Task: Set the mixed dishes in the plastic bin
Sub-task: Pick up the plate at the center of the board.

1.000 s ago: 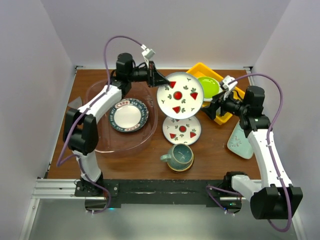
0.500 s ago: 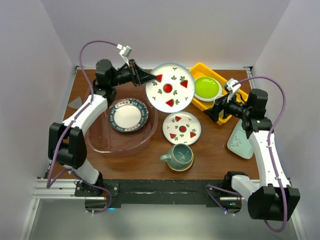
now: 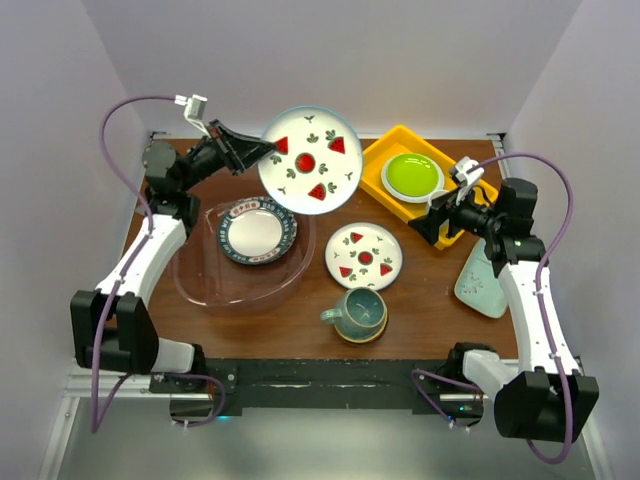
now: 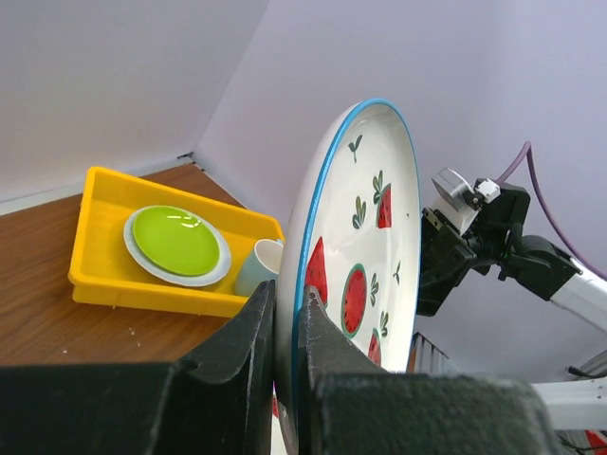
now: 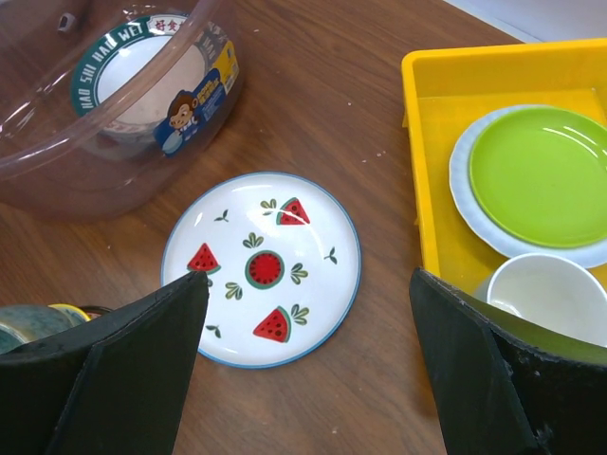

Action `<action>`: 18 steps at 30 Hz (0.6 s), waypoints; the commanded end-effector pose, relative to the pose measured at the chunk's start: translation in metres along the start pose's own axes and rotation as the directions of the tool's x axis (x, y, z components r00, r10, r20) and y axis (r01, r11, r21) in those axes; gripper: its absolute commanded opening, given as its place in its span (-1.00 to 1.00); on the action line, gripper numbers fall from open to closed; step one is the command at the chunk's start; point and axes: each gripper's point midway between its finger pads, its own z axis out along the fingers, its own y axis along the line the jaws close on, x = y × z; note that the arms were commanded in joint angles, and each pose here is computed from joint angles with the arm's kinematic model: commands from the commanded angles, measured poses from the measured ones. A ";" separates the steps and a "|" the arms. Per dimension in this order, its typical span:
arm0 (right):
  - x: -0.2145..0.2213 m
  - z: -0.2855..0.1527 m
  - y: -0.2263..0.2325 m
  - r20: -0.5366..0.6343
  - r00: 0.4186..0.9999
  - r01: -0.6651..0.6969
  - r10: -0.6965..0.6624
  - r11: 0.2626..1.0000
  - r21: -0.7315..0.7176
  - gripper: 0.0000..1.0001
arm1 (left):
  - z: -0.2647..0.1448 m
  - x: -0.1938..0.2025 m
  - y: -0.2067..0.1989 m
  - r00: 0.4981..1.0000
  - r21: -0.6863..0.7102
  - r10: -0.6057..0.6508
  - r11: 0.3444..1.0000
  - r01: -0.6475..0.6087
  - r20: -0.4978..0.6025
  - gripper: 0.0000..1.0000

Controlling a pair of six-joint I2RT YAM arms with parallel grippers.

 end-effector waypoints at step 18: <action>0.007 0.002 -0.003 -0.011 1.000 0.000 -0.001 1.000 -0.018 0.85 | -0.117 -0.034 -0.032 0.939 -0.232 0.088 0.973 -0.009 0.332 -1.00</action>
